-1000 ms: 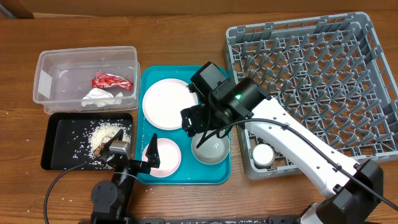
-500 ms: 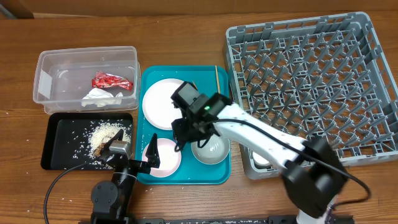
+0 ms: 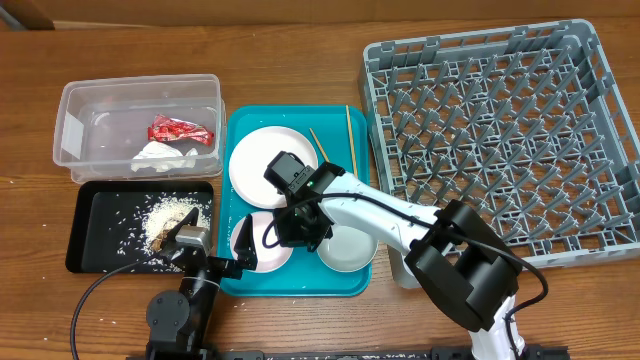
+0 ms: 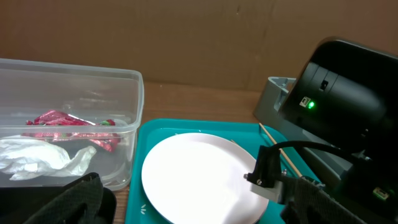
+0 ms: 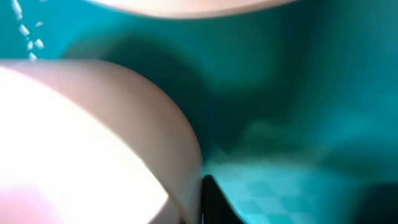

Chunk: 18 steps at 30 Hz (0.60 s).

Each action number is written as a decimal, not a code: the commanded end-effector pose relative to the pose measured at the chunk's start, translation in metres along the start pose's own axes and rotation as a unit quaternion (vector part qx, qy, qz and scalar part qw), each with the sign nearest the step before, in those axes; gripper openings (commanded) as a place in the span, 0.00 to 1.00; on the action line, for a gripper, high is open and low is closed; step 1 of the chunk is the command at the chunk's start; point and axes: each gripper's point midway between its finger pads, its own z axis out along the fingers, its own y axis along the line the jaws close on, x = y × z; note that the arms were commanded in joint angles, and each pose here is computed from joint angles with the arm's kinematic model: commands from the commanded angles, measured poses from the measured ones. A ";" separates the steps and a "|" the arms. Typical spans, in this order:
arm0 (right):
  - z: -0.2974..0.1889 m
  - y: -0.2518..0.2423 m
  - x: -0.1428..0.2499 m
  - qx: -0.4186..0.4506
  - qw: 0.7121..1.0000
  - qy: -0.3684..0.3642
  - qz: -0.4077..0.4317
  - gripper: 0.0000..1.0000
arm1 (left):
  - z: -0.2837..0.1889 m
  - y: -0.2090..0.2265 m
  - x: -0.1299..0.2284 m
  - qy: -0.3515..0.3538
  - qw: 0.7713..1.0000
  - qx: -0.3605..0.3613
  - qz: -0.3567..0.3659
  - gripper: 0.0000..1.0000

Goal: Sort waste into correct bins and load items into the dishwasher
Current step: 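Grasp the pink bowl rim with the right gripper, then carry the pink bowl and stand it in the rack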

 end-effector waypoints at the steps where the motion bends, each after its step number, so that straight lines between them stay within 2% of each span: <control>1: -0.051 0.009 -0.028 0.000 0.997 -0.074 -0.006 0.04 | 0.000 0.003 0.000 -0.003 1.000 -0.008 -0.007 1.00; 5: -0.126 -0.013 -0.053 0.070 0.979 -0.192 0.003 0.04 | 0.000 0.003 0.000 -0.003 1.000 -0.008 -0.007 1.00; 6: -0.160 -0.031 -0.061 0.109 0.963 -0.246 0.017 0.04 | 0.000 0.003 0.000 -0.003 1.000 -0.008 -0.007 1.00; 7: -0.174 -0.038 -0.063 0.124 0.956 -0.267 0.023 0.04 | 0.000 0.003 0.000 -0.003 1.000 -0.008 -0.007 1.00; 8: -0.210 -0.063 -0.068 0.176 0.930 -0.321 0.043 0.04 | 0.000 0.003 0.000 -0.003 1.000 -0.008 -0.007 1.00; 10: -0.256 -0.098 -0.070 0.253 0.883 -0.387 0.078 0.04 | 0.000 0.003 0.000 -0.003 1.000 -0.008 -0.007 1.00; 12: -0.304 -0.138 -0.067 0.346 0.813 -0.451 0.129 0.04 | 0.000 0.003 0.000 -0.003 1.000 -0.008 -0.007 1.00; 13: -0.333 -0.161 -0.062 0.409 0.761 -0.480 0.152 0.04 | 0.000 0.003 0.000 -0.003 1.000 -0.008 -0.007 1.00; 14: -0.349 -0.176 -0.058 0.449 0.730 -0.489 0.162 0.04 | 0.000 0.003 0.000 -0.003 1.000 -0.008 -0.007 1.00; 16: -0.364 -0.197 -0.055 0.487 0.698 -0.492 0.181 0.04 | 0.000 0.003 0.000 -0.003 1.000 -0.008 -0.007 1.00; 18: -0.368 -0.223 -0.053 0.506 0.689 -0.477 0.207 0.04 | 0.000 0.003 0.000 -0.003 1.000 -0.008 -0.007 1.00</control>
